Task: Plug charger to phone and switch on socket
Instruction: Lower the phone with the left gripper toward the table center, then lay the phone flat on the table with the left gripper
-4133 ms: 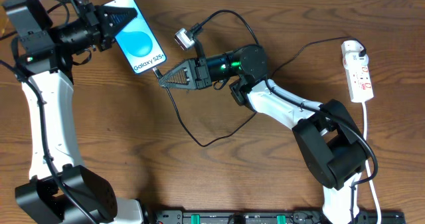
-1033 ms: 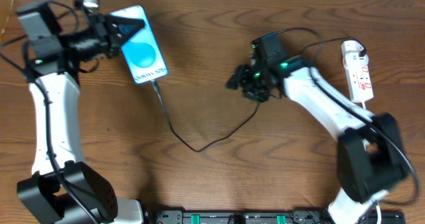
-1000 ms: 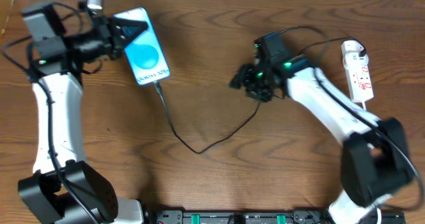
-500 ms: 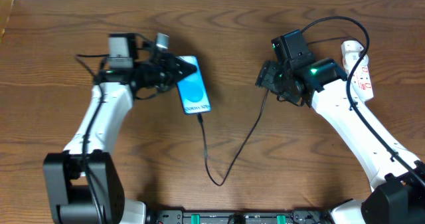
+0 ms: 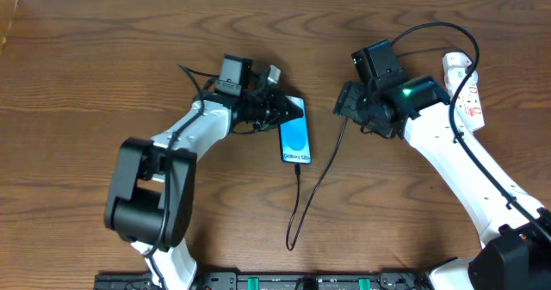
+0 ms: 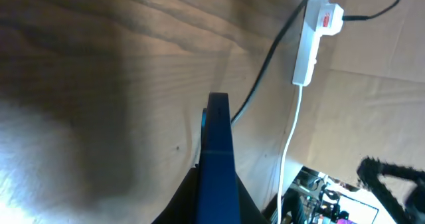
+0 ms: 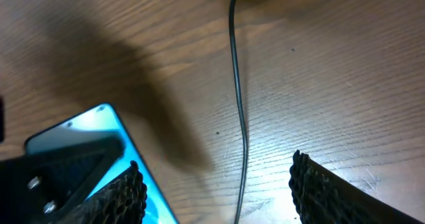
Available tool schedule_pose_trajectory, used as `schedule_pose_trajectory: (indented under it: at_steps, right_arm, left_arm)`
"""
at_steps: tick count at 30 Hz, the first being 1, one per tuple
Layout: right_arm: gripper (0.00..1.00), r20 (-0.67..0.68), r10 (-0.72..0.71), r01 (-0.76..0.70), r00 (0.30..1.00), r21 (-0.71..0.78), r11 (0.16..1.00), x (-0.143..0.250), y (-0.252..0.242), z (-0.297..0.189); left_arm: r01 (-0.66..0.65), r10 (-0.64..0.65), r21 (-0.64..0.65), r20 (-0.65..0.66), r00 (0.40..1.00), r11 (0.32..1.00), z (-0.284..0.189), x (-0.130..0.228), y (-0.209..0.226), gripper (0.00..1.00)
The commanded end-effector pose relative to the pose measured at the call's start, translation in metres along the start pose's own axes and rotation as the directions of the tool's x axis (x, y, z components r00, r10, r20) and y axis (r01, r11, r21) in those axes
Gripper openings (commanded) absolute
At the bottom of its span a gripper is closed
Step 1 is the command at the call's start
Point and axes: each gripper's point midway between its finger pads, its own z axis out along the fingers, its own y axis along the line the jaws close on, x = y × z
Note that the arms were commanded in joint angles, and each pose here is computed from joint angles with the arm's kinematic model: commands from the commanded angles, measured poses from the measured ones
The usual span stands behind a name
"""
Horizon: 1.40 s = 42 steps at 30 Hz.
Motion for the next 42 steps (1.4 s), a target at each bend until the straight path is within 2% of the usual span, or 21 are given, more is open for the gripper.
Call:
schedule_pose_trajectory:
  at_steps: [1,9,17,31,42]
  right_arm:
    - [0.69,0.025,-0.021,0.021,0.999,0.007,1.0,-0.004,-0.002,-0.006]
    - [0.7,0.02,-0.021,0.021,1.0,0.012,1.0,-0.003,-0.003,-0.006]
    - [0.71,0.015,-0.022,0.022,1.0,0.018,1.0,-0.001,-0.005,-0.004]
    - [0.74,0.012,-0.055,0.054,0.998,0.027,0.998,0.005,-0.003,-0.002]
    - [0.77,0.014,-0.062,0.061,0.998,0.031,0.998,0.006,-0.002,-0.002]
  left_arm:
    - [0.055,-0.055,0.022,0.01,0.998,0.998,0.001,-0.005,-0.001,0.07]
    - [0.041,-0.045,0.061,0.061,0.997,0.997,0.006,-0.017,-0.016,0.08]
    - [0.031,-0.031,0.005,0.105,0.994,1.0,0.013,-0.02,-0.011,0.08]
    - [0.142,-0.142,-0.052,0.006,0.99,0.988,0.048,-0.004,0.045,0.08]
    - [0.09,-0.089,-0.06,0.014,0.996,0.994,0.048,-0.006,0.047,0.08]
